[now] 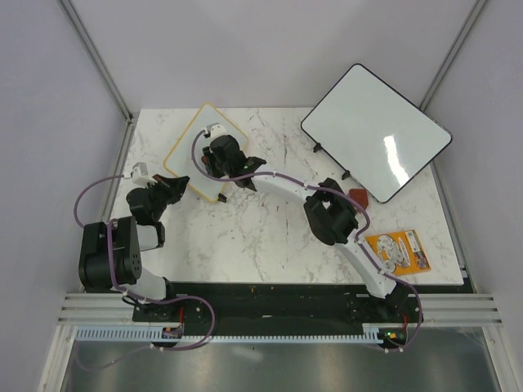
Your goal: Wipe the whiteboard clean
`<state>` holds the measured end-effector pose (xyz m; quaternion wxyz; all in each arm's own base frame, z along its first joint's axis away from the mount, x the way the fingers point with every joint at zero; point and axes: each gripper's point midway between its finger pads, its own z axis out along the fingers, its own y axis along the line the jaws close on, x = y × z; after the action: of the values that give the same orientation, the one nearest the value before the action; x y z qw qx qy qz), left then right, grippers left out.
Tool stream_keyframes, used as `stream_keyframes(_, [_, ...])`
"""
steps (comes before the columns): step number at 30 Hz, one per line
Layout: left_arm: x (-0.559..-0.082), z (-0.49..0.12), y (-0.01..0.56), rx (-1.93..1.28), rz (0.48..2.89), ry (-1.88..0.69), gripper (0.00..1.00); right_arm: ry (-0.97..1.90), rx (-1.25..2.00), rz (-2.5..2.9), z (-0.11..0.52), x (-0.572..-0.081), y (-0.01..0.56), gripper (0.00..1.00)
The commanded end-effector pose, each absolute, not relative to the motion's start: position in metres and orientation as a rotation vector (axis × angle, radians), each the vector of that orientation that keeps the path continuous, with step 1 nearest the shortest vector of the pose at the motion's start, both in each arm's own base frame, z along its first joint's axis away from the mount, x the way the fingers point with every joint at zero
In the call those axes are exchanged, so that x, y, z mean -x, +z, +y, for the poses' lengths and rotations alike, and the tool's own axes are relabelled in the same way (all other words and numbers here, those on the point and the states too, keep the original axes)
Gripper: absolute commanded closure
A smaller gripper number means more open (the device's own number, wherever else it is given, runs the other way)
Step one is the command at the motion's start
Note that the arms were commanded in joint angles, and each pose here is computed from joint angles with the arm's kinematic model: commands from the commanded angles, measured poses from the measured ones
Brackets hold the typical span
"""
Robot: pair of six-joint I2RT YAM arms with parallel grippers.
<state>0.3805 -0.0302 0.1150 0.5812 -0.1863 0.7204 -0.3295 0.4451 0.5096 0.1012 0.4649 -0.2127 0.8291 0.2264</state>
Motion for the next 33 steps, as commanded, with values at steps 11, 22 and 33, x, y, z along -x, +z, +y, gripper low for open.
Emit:
stream_keyframes(11, [-0.374,-0.059,0.127,0.228,1.687,-0.811,0.98,0.404,0.782,2.100,0.543,-0.379,0.077,1.00])
stream_keyframes(22, [-0.373,-0.060,0.126,0.225,1.691,-0.809,0.98,0.474,0.626,2.096,0.540,-0.419,0.083,1.00])
stream_keyframes(33, [-0.372,-0.064,0.127,0.209,1.694,-0.813,0.98,0.558,0.601,2.048,0.548,-0.437,0.094,1.00])
